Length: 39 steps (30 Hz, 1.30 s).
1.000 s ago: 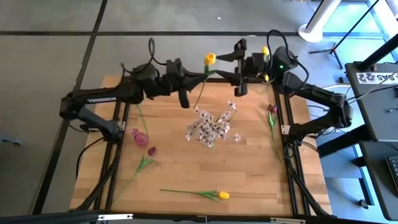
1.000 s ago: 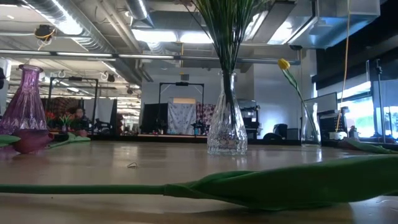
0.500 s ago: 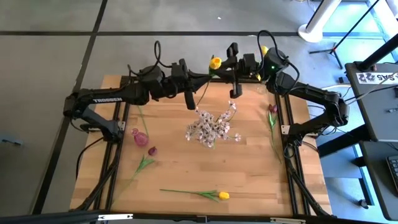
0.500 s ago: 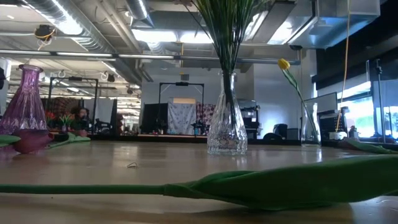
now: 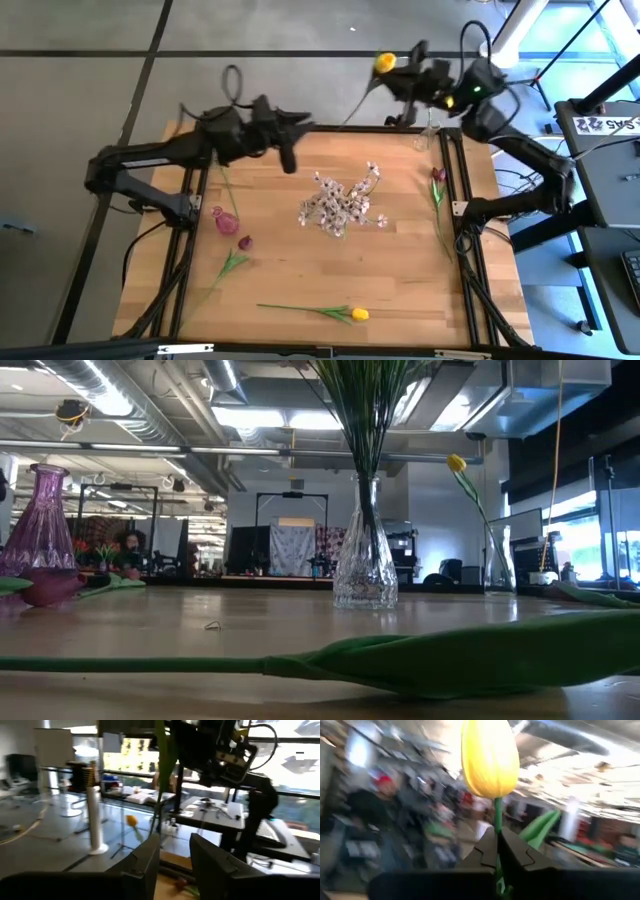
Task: Sort flowers into vase by color
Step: Put the top yellow tulip into the top transparent vase
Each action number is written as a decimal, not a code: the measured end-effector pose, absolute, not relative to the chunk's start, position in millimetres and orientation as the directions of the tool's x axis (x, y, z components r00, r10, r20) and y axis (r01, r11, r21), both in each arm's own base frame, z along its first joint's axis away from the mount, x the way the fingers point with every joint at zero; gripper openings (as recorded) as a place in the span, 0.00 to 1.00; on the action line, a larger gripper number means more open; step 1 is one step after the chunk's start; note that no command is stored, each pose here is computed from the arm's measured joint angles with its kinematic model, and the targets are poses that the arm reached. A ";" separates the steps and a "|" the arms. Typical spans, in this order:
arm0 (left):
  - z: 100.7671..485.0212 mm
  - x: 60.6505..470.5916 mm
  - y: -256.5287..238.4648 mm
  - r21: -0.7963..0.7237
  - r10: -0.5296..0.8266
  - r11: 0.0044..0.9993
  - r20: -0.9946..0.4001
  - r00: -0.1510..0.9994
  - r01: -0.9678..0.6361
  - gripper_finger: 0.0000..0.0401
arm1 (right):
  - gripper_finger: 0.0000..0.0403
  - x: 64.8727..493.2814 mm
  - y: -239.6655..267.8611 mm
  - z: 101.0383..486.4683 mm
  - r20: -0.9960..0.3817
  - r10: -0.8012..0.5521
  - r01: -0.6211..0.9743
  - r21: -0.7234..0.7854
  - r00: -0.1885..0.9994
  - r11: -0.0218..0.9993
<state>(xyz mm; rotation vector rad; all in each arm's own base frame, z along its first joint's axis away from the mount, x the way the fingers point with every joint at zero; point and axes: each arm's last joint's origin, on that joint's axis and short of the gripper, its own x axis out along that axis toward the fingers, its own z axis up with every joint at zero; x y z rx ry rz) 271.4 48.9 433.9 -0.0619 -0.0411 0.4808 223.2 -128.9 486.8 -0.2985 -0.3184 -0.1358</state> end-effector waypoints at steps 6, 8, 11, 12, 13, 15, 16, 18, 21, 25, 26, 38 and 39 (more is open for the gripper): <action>446.9 214.4 35.3 -0.096 0.562 0.819 -0.062 0.825 -0.566 0.29 | 0.01 160.8 -135.0 485.2 0.143 -0.431 0.452 -0.375 0.891 0.810; 450.3 199.0 31.1 -0.125 0.561 0.815 -0.070 0.825 -0.565 0.28 | 0.01 139.3 -131.0 483.8 0.084 -0.561 0.539 -0.422 0.824 0.729; 455.2 184.8 26.8 -0.152 0.552 0.819 -0.053 0.832 -0.553 0.27 | 0.01 113.0 -124.0 481.5 0.031 -0.698 0.618 -0.493 0.716 0.612; 455.4 183.0 25.8 -0.153 0.549 0.821 -0.048 0.834 -0.549 0.26 | 0.01 107.0 -123.0 478.9 0.029 -0.732 0.639 -0.513 0.681 0.574; 455.1 182.5 25.3 -0.155 0.548 0.822 -0.045 0.835 -0.548 0.26 | 0.01 102.2 -123.0 473.0 0.023 -0.760 0.657 -0.520 0.650 0.546; 454.2 182.9 25.4 -0.154 0.558 0.817 -0.037 0.829 -0.556 0.25 | 0.00 95.8 -126.4 455.8 0.009 -0.799 0.685 -0.520 0.601 0.509; 452.7 183.9 25.6 -0.151 0.560 0.816 -0.038 0.828 -0.558 0.25 | 0.00 93.5 -129.1 445.6 0.009 -0.814 0.698 -0.521 0.580 0.491; 449.6 186.7 25.9 -0.152 0.564 0.813 -0.037 0.825 -0.562 0.25 | 0.00 89.2 -135.1 424.5 0.018 -0.842 0.721 -0.525 0.540 0.451; 441.5 192.9 26.1 -0.164 0.562 0.811 -0.056 0.826 -0.562 0.25 | 0.00 89.5 -144.1 404.9 0.109 -0.851 0.761 -0.515 0.514 0.394; 435.1 199.7 25.0 -0.202 0.551 0.807 -0.081 0.831 -0.555 0.25 | 0.00 95.0 -153.1 389.8 0.126 -0.861 0.794 -0.469 0.493 0.386; 434.9 200.4 23.5 -0.210 0.545 0.809 -0.081 0.835 -0.549 0.25 | 0.00 96.4 -155.2 386.6 0.111 -0.863 0.795 -0.460 0.493 0.396; 433.8 203.4 9.2 -0.250 0.485 0.835 -0.086 0.870 -0.490 0.25 | 0.00 97.4 -157.4 377.2 0.024 -0.873 0.782 -0.457 0.488 0.424; 433.6 203.4 7.3 -0.250 0.474 0.841 -0.089 0.876 -0.480 0.25 | 0.00 97.3 -157.4 377.2 0.024 -0.873 0.781 -0.459 0.487 0.424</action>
